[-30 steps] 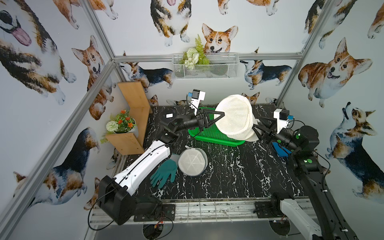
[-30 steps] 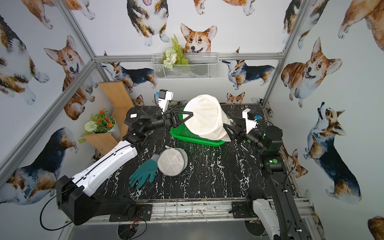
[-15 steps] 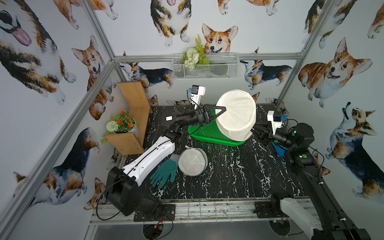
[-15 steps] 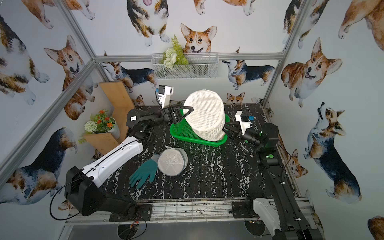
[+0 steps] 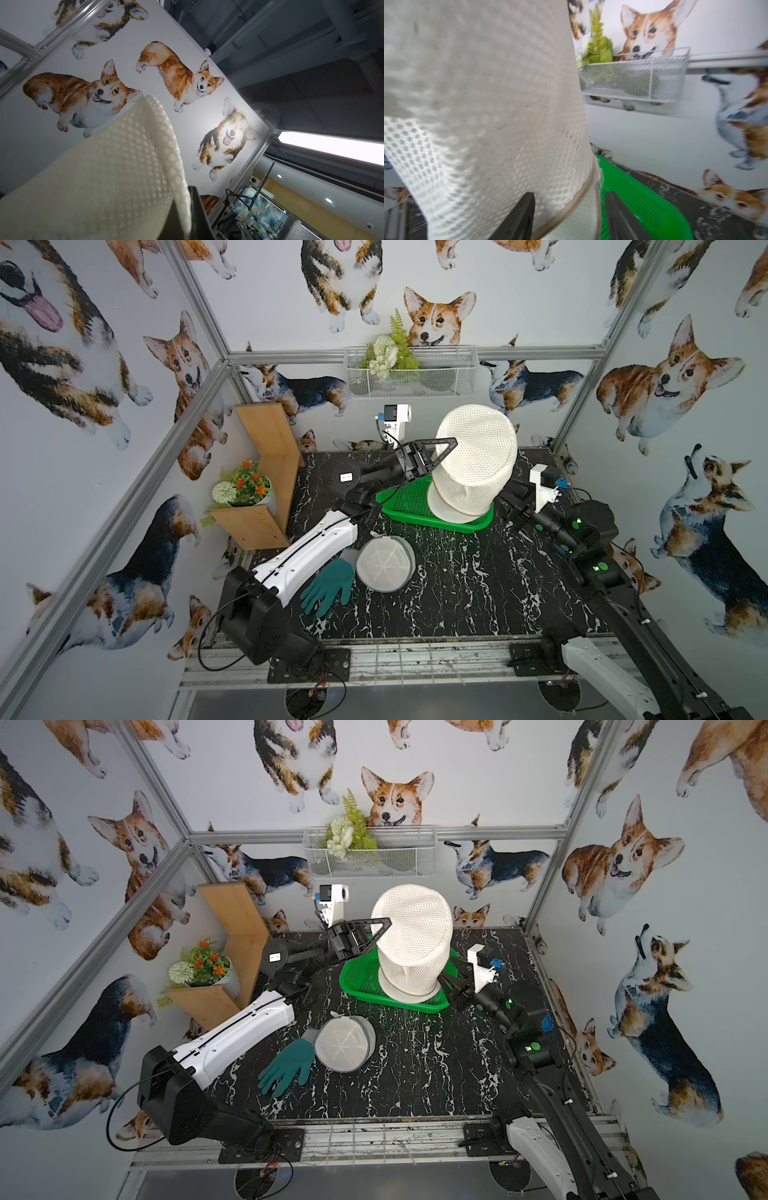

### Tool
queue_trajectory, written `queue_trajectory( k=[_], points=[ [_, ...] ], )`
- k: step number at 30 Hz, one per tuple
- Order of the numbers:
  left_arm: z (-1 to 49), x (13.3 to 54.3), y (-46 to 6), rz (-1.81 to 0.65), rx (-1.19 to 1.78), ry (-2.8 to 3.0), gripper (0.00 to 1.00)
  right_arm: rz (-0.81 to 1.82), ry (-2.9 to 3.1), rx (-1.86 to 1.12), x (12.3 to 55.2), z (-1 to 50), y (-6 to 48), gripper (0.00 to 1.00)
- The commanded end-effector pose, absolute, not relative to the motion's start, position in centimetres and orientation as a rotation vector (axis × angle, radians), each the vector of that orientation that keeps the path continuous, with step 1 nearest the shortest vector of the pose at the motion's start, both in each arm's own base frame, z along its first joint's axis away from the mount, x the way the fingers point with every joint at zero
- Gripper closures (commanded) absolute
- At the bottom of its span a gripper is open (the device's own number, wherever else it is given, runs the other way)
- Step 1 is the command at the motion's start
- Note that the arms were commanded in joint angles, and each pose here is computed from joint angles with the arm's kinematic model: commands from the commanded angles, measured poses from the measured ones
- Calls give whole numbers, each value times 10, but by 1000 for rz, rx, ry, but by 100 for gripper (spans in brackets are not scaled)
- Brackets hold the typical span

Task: Turn the laundry bag inside out
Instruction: Turn over the laundry bag.

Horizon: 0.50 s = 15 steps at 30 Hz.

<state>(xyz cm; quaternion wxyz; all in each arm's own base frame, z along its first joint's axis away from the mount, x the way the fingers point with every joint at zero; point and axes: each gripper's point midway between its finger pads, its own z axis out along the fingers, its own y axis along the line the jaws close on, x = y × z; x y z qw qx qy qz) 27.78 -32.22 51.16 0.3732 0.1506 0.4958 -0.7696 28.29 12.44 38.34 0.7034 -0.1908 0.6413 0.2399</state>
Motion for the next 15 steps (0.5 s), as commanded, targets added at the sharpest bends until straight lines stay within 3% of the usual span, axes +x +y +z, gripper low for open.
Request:
queue_trajectory(
  k=[1, 4, 8, 15],
  points=[
    [487, 301, -324, -1878, 251, 1406, 100, 237, 1478, -346, 290, 383, 83, 31],
    [478, 304, -323, -1874, 210, 1439, 100, 245, 1422, -482, 272, 391, 97, 27],
    [476, 305, -324, -1883, 208, 1447, 100, 457, 1341, -648, 251, 401, 134, 24],
    [482, 299, -323, -1896, 231, 1434, 100, 525, 1303, -649, 269, 406, 148, 32]
  ],
)
